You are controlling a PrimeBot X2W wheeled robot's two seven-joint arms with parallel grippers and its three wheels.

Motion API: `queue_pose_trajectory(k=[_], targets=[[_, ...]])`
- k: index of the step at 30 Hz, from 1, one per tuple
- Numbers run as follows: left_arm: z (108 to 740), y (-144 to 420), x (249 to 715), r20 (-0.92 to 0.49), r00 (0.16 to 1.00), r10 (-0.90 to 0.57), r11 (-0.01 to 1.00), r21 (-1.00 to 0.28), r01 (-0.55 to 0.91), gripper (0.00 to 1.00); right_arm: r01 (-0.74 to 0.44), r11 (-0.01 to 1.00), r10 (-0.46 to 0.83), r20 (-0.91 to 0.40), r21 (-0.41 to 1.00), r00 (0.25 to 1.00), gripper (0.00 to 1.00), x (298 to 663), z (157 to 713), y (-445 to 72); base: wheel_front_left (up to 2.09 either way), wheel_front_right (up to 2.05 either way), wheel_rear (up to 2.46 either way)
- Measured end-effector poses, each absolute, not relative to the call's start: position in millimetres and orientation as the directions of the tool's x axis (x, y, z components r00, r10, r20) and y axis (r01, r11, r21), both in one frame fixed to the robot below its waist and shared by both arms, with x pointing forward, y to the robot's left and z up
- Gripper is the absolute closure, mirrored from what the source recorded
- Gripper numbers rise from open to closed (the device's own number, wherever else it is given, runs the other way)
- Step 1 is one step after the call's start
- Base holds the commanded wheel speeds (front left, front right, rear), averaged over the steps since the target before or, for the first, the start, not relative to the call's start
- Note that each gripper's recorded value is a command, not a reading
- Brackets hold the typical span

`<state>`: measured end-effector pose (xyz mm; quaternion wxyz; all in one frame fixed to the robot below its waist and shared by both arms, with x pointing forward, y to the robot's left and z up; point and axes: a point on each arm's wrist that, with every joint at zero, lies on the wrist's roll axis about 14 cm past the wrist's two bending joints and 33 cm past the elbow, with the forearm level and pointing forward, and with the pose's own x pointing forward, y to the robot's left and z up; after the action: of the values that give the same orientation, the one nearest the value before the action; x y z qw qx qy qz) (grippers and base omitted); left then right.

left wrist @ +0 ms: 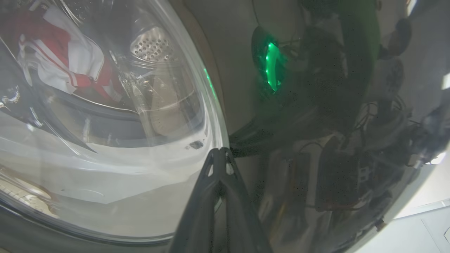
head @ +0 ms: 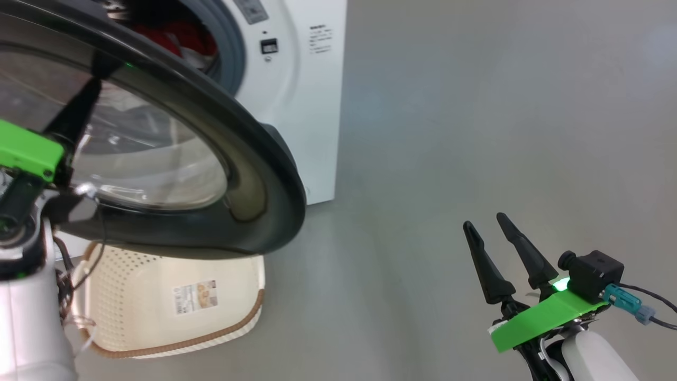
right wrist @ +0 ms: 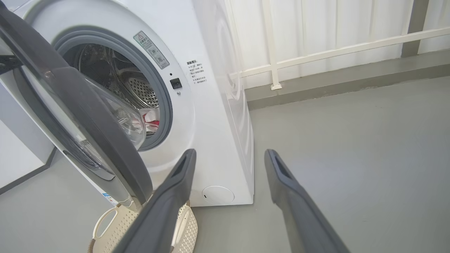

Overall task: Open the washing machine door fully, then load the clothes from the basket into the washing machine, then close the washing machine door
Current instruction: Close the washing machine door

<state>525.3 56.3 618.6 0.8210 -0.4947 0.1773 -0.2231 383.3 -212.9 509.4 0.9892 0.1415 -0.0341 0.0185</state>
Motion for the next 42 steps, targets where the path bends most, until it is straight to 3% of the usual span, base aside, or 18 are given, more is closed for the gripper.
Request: queue_pose_trajectory(k=[25,36,42], targets=[[600.9,30.6,595.3,-0.049,0.862,-0.505,0.408,-0.893,0.188,1.0,0.053,0.96,-0.067,0.041,0.275,0.997,0.0,379.9,501.0,-239.1,0.0,0.0,0.0],[599.7,32.0,594.7,-0.05,0.863,-0.503,0.409,-0.894,0.186,1.0,0.05,0.96,-0.067,0.053,0.275,0.996,0.0,378.6,505.3,-239.4,0.0,0.0,0.0],[614.1,47.7,570.3,-0.027,0.859,-0.512,0.419,-0.88,0.223,1.0,-0.018,0.963,-0.003,0.079,0.267,0.997,0.0,387.1,512.7,-224.3,0.0,0.0,0.0]])
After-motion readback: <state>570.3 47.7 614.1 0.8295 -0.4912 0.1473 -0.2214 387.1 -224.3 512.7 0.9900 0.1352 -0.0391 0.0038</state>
